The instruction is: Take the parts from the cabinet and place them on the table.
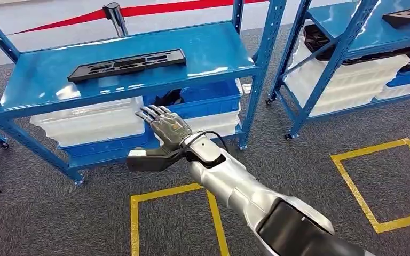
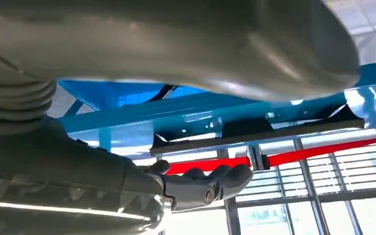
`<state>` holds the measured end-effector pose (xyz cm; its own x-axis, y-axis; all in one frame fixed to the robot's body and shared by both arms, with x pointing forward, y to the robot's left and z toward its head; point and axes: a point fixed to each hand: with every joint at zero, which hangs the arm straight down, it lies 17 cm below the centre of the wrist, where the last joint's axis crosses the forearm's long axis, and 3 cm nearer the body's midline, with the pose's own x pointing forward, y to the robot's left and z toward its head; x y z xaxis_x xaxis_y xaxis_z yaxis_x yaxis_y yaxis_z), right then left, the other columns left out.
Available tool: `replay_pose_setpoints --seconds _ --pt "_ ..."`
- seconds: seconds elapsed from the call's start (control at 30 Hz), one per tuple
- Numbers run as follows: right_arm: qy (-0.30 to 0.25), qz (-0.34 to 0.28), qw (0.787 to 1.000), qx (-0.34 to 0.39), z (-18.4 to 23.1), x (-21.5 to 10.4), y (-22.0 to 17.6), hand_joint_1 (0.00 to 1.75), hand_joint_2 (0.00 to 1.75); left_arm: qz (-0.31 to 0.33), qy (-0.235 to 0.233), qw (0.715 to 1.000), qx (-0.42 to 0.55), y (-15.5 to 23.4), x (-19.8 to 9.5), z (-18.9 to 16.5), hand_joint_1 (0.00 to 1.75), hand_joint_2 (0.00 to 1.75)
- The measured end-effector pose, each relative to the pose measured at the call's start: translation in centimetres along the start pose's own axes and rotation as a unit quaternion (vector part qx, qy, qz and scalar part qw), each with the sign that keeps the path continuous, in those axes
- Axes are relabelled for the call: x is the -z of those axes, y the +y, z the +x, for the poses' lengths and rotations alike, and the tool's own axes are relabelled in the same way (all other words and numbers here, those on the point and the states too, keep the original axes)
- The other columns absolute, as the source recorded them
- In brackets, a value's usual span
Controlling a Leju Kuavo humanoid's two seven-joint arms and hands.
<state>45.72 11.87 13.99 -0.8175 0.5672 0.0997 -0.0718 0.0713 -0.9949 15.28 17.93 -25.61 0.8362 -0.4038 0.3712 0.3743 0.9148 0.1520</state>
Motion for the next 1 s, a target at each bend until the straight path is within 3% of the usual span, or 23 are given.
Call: replay_pose_setpoints --seconds 1.0 --pt "-0.004 -0.011 1.000 0.002 0.3 0.3 -0.9 0.00 0.00 -0.001 -0.001 1.000 0.007 -0.5 -0.1 -0.2 0.00 0.00"
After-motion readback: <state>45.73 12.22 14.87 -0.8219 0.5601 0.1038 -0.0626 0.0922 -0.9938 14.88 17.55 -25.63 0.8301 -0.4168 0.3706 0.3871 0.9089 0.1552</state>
